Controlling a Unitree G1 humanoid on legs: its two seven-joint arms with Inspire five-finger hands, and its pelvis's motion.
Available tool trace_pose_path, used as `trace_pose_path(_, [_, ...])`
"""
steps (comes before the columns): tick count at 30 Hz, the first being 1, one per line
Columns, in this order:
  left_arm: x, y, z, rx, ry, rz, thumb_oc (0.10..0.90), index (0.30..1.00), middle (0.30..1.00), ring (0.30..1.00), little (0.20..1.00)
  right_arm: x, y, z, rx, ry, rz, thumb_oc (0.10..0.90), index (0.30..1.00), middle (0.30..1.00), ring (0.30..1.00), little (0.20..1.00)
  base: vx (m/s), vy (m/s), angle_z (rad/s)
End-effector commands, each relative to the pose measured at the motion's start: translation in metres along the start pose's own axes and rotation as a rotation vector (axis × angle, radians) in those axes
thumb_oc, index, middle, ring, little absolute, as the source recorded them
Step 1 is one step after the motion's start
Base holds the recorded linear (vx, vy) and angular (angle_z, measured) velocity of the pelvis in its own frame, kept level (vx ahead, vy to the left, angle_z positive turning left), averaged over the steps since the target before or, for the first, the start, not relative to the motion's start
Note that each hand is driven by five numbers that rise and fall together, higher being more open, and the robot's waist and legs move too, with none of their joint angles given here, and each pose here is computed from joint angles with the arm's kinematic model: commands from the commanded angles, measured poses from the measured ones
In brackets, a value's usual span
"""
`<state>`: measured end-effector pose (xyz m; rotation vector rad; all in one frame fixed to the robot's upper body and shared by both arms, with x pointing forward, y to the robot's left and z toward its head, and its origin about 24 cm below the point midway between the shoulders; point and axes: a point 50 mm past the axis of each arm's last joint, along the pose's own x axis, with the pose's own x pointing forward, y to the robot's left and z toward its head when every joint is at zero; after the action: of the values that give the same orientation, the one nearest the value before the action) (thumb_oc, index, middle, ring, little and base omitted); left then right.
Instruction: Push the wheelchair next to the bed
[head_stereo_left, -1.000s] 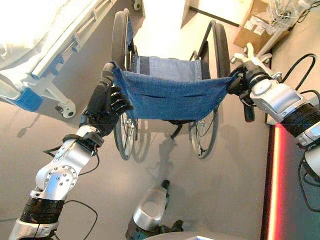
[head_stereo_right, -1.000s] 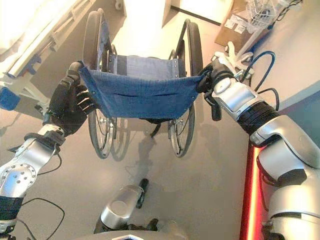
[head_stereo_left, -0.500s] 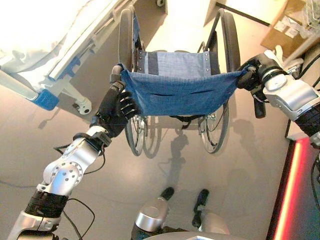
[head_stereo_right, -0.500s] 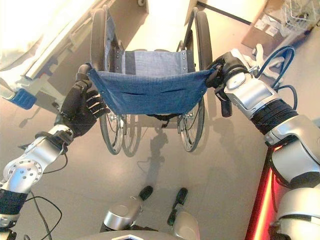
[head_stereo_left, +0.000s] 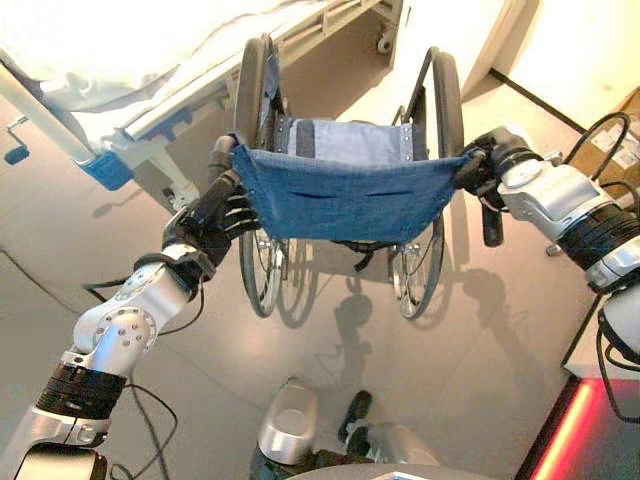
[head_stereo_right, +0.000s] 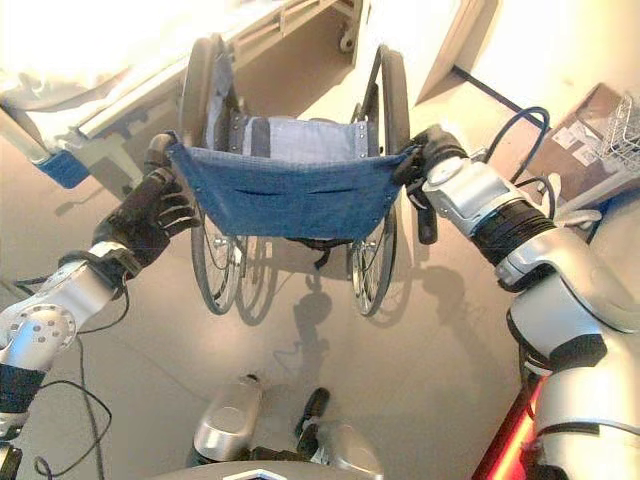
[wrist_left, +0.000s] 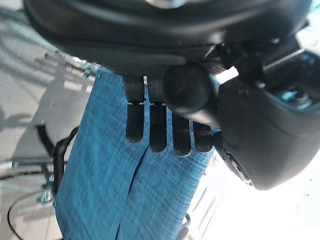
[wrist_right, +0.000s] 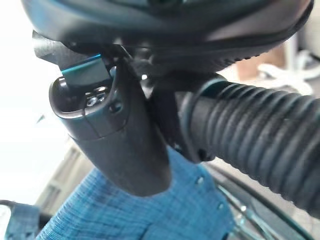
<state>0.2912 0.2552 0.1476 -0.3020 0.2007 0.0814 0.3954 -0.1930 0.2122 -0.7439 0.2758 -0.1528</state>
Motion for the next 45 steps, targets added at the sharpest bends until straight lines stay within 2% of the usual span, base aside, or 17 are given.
trace_pose_path(1, [-0.002,-0.035,0.054,-0.010,-0.226,-0.192,0.400,0.300,0.300,0.300,0.300,-0.059,0.007,0.137,0.116,-0.582,0.107,0.400,0.300,0.300,0.300,0.300,0.21,0.051,0.21])
trace_pose_path(11, [0.014,-0.025,0.079,0.052,-0.239,-0.182,0.400,0.300,0.300,0.300,0.300,-0.040,-0.010,0.124,0.121,-0.481,0.100,0.400,0.300,0.300,0.300,0.300,0.35,0.084,0.02])
trace_pose_path(21, [0.018,-0.038,0.110,0.117,-0.274,-0.235,0.400,0.300,0.300,0.300,0.300,-0.030,-0.029,0.097,0.193,-0.384,0.100,0.400,0.300,0.300,0.300,0.300,0.30,0.202,-0.07])
trace_pose_path(30, [0.022,-0.032,0.122,0.067,-0.342,-0.189,0.400,0.300,0.300,0.300,0.300,-0.046,-0.003,0.125,0.149,-0.456,0.156,0.400,0.300,0.300,0.300,0.300,0.04,0.029,-0.21])
trace_pose_path(33, [0.025,-0.040,0.125,0.060,-0.354,-0.204,0.400,0.300,0.300,0.300,0.300,-0.049,0.002,0.131,0.152,-0.466,0.153,0.400,0.300,0.300,0.300,0.300,-0.07,-0.090,0.11])
trace_pose_path(45, [0.029,-0.046,0.118,0.063,-0.333,-0.204,0.400,0.300,0.300,0.300,0.300,-0.043,0.001,0.127,0.172,-0.424,0.142,0.400,0.300,0.300,0.300,0.300,0.00,-0.057,0.05])
